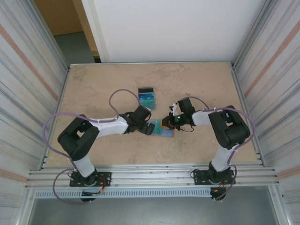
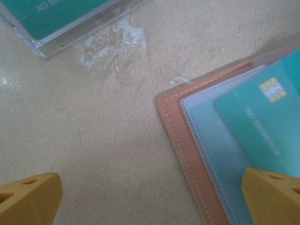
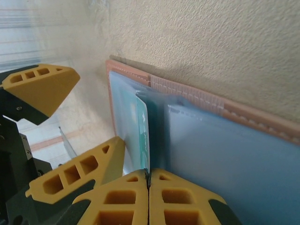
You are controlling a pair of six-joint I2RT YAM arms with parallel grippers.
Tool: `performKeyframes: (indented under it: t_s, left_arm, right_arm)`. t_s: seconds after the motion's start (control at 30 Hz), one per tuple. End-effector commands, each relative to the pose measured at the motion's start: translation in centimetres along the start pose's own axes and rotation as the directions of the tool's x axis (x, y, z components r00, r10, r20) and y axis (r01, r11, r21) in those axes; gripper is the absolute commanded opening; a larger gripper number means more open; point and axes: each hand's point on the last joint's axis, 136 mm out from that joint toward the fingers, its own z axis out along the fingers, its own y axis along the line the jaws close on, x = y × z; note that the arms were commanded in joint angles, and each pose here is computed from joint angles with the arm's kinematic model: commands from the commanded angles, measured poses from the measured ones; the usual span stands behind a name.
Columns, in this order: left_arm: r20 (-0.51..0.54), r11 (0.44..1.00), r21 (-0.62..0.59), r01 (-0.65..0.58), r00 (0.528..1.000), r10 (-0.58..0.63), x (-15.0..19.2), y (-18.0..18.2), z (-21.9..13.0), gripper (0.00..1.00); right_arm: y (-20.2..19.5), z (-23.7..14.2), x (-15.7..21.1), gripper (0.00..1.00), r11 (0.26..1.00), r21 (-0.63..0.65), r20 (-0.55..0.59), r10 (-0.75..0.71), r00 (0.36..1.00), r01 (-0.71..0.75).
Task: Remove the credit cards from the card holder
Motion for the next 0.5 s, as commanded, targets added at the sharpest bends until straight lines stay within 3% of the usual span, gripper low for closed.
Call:
performKeyframes:
  t_s: [0.0, 0.47]
  left_arm:
    - [-0.074, 0.998, -0.050, -0.029, 0.997, 0.025, 1.7, 1.4, 0.5, 0.99]
    - [-0.053, 1.000, 0.006, 0.003, 0.999, -0.003, 1.2, 0.3, -0.6, 0.99]
  right_arm:
    - [-1.4, -0.7, 0.3, 0.05, 0.997, 0.076, 0.009, 0.010, 1.000, -0.011]
    - [-2.2, -3.4, -0.4, 0.03, 0.993, 0.117, 0.074, -0.013, 0.997, 0.004]
